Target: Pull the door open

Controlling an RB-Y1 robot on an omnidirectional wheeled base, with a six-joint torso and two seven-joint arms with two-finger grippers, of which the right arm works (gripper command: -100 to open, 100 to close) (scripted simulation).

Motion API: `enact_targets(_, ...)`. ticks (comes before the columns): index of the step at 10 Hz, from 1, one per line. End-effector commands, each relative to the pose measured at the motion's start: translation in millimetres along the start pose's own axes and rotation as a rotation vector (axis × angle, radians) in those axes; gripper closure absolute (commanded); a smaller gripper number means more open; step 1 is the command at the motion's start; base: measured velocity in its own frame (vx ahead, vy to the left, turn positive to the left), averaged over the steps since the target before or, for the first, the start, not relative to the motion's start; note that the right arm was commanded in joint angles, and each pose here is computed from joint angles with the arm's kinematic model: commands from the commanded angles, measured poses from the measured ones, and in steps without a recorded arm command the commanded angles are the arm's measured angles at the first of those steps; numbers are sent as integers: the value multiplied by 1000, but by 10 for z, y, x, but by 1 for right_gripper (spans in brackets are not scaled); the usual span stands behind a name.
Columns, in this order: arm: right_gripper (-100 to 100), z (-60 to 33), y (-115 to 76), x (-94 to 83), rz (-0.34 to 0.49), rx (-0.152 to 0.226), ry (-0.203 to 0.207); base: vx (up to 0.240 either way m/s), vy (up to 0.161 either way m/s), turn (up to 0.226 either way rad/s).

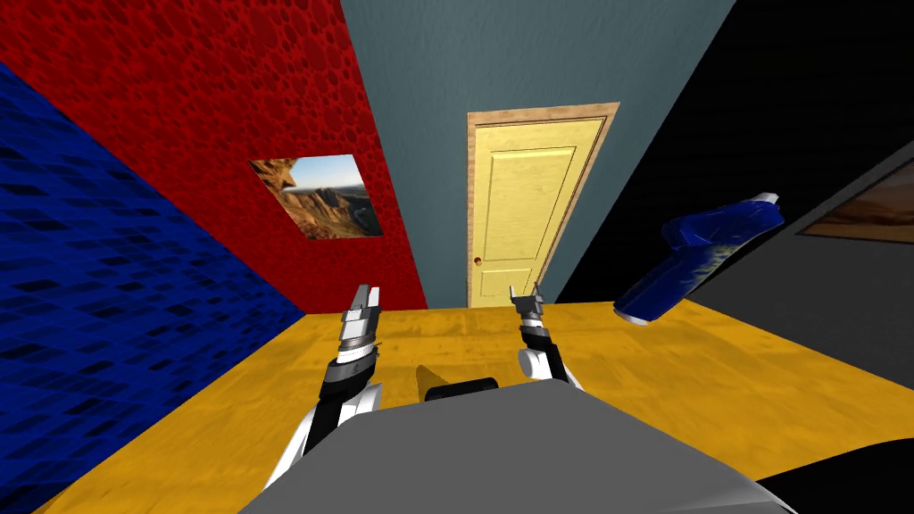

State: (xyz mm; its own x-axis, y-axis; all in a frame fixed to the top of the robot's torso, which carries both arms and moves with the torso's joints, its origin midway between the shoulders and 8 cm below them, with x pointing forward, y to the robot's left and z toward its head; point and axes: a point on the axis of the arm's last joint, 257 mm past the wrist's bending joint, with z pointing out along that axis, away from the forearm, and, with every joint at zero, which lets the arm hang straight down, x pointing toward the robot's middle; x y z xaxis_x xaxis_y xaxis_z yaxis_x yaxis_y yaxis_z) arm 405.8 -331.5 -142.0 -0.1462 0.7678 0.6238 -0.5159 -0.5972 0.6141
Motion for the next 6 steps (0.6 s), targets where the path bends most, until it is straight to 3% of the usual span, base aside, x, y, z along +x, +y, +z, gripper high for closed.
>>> enact_targets(1,-100,-11,-75,-119,42,9,-25,91,-28,157)
enact_targets(6,-100,-130,-269,-477,162,30,-106,95,-37,136)
